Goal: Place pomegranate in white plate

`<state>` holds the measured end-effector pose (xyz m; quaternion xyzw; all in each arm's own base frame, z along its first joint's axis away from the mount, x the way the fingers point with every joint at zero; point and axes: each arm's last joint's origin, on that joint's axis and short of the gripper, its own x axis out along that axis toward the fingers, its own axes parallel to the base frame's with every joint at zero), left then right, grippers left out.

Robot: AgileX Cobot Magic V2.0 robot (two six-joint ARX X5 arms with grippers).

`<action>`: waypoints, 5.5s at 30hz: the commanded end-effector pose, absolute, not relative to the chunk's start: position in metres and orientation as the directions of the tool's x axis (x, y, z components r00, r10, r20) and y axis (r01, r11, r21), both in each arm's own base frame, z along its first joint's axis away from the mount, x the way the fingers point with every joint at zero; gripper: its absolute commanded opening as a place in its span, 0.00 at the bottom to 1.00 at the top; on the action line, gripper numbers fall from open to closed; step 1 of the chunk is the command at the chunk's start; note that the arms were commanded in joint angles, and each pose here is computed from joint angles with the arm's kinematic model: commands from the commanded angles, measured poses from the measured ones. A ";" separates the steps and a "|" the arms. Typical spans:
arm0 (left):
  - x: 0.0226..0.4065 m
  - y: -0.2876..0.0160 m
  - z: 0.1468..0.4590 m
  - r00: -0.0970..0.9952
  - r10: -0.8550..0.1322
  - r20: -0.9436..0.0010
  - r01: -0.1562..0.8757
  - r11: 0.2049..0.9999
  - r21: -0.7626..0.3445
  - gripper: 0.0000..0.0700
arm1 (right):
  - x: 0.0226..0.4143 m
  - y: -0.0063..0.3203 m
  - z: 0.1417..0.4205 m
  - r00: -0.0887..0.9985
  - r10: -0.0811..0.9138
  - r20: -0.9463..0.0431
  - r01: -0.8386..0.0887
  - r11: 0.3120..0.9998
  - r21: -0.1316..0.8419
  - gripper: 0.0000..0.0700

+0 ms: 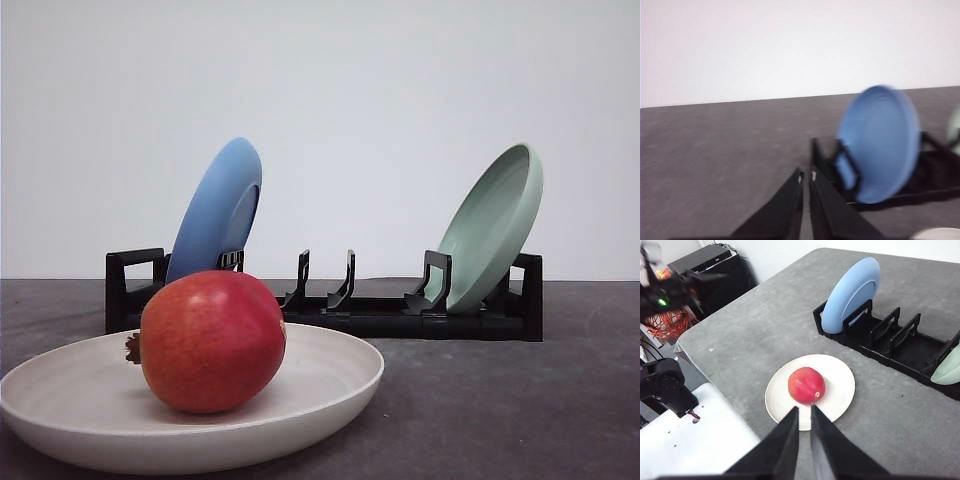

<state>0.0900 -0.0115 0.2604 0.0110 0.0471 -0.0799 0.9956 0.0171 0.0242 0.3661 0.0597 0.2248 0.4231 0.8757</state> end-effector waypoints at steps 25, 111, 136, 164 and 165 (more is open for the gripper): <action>0.095 -0.003 0.153 0.986 -0.026 -0.167 0.032 0.999 0.035 0.00 | 0.016 0.023 0.371 0.543 0.777 -0.320 -0.725 0.626 0.288 0.05; 0.096 -0.003 0.149 0.984 -0.005 -0.177 0.013 0.999 0.042 0.00 | 0.096 -0.005 0.149 0.984 -0.018 -0.175 0.013 0.999 -0.030 0.05; 0.096 -0.003 0.149 0.984 -0.005 -0.177 0.013 0.999 0.042 0.00 | 0.096 -0.004 0.152 0.988 -0.041 -0.147 0.038 0.999 -0.018 0.05; 0.096 -0.003 0.149 0.984 -0.005 -0.177 0.013 0.999 0.042 0.00 | 0.096 -0.004 0.152 0.988 -0.041 -0.147 0.038 0.999 -0.018 0.05; 0.096 -0.003 0.149 0.984 -0.005 -0.177 0.013 0.999 0.042 0.00 | 0.096 -0.004 0.152 0.988 -0.041 -0.147 0.038 0.999 -0.018 0.05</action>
